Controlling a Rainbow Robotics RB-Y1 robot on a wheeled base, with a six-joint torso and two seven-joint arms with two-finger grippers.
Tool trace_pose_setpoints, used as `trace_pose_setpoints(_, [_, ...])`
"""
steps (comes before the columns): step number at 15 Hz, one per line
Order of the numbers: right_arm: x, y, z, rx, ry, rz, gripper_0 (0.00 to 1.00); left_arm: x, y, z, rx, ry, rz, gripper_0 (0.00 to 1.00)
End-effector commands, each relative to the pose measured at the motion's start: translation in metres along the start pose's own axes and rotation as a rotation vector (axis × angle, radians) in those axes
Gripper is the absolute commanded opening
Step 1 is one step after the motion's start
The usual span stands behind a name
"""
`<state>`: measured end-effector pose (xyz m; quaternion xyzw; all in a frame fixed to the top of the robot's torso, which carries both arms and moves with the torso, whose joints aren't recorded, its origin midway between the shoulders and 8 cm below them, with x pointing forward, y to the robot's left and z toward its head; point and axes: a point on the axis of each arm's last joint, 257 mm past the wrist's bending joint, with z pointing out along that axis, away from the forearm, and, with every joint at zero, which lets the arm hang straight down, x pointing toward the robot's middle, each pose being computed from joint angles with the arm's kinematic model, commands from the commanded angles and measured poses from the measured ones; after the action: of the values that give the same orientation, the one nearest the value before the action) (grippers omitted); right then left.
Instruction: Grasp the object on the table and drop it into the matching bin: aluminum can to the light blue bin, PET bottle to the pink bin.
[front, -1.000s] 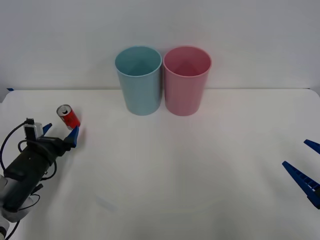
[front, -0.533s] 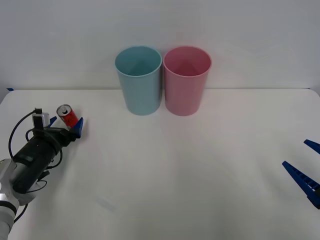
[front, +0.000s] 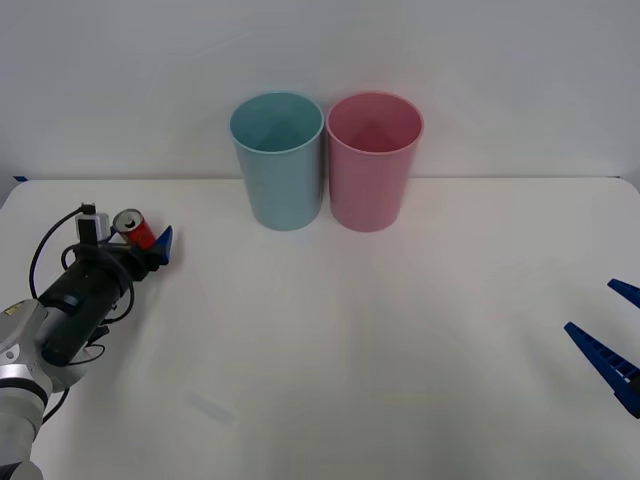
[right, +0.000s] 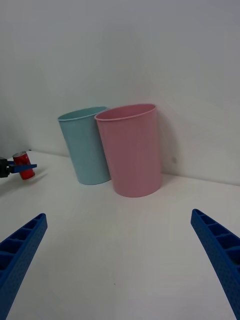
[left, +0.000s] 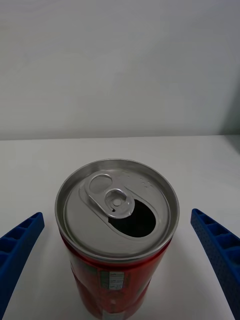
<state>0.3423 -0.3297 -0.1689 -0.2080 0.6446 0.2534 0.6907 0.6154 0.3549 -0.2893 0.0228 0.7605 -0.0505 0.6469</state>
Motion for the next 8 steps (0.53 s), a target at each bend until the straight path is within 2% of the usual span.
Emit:
trace_pose_setpoints(1, [0.0,0.0,0.0,0.0,0.0,0.0,1.0,-0.0024,-0.0014,0.0015,0.002,-0.003,0.003,0.17])
trace_pose_setpoints(2, [0.0,0.0,0.0,0.0,0.0,0.0,1.0,-0.002,-0.0025,0.0018,0.004,-0.002,0.007,0.04])
trace_pose_setpoints(3, [0.0,0.0,0.0,0.0,0.0,0.0,1.0,-0.0016,-0.0036,0.002,0.007,-0.001,0.008,0.0])
trace_pose_setpoints(8, [0.0,0.0,0.0,0.0,0.0,0.0,1.0,-0.0004,-0.0071,0.0026,0.014,0.003,0.016,0.0])
